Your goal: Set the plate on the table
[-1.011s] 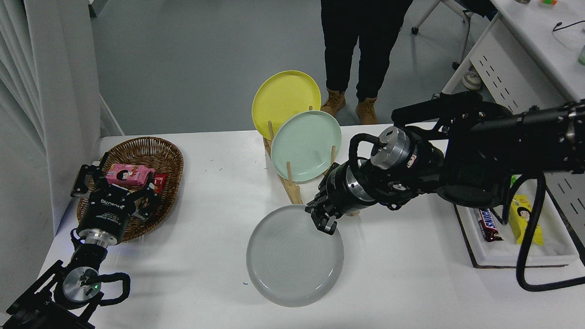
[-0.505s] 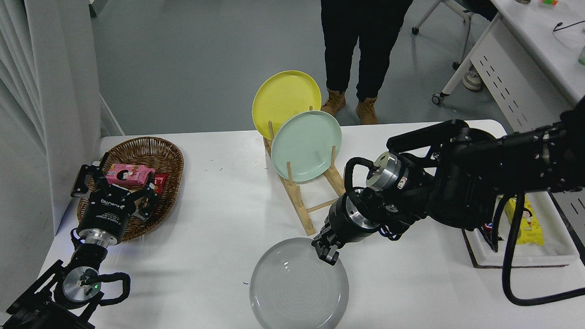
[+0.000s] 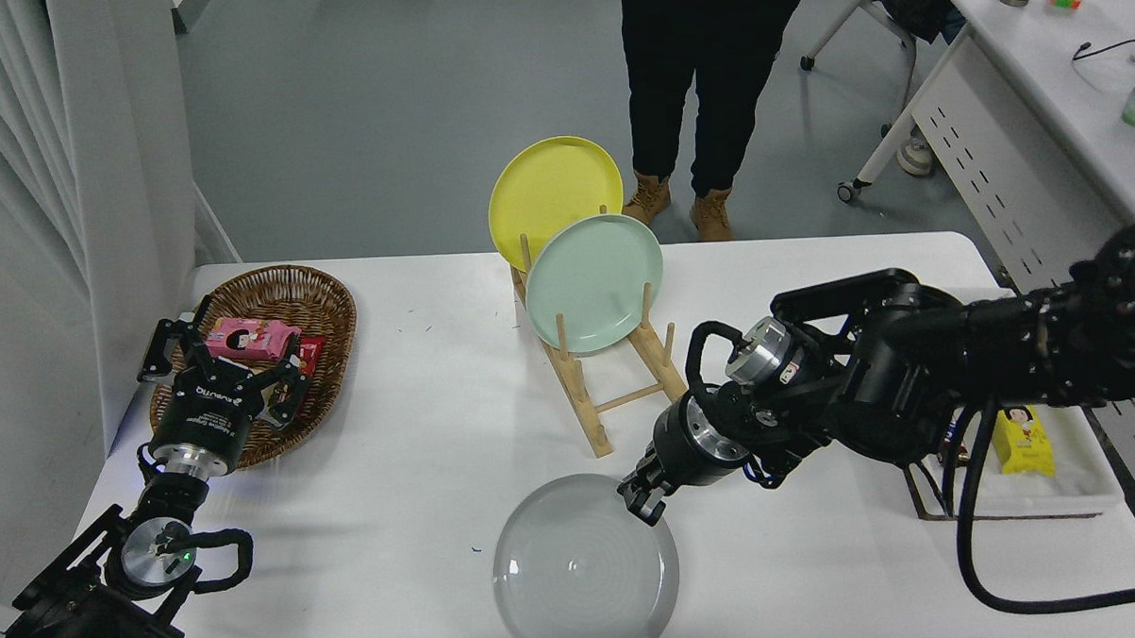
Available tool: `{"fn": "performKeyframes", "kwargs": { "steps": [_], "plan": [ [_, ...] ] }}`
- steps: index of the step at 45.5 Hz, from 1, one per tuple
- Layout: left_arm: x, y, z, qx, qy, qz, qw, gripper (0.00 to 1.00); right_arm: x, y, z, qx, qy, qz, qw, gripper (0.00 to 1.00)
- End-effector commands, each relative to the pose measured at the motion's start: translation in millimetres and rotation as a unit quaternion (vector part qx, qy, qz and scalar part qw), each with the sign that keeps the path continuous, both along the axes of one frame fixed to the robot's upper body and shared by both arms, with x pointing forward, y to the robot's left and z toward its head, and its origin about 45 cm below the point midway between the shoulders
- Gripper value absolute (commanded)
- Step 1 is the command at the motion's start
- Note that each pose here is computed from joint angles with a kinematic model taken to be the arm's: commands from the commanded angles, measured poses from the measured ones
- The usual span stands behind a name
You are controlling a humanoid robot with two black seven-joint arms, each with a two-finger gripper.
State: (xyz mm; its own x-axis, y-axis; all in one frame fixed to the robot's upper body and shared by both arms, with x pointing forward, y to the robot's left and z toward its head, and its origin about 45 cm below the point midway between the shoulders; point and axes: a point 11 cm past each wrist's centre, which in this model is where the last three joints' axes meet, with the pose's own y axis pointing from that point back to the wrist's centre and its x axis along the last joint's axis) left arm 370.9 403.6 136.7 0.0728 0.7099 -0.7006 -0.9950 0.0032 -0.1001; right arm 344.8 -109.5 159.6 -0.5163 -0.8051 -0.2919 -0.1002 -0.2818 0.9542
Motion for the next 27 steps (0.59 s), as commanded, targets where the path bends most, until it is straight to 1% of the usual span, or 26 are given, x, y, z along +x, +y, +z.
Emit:
{"fn": "performKeyframes", "kwargs": {
  "steps": [1,27],
  "plan": [
    [0.0,0.0,0.1,0.000,0.000,0.000,1.000,0.98,-1.4,-3.7,-13.9,0.003,0.011,-0.016,1.000,0.00],
    [0.0,0.0,0.1,0.000,0.000,0.000,1.000,0.98,3.6,-7.2,-33.2,0.007,0.006,-0.038,0.999,0.00]
  ]
}}
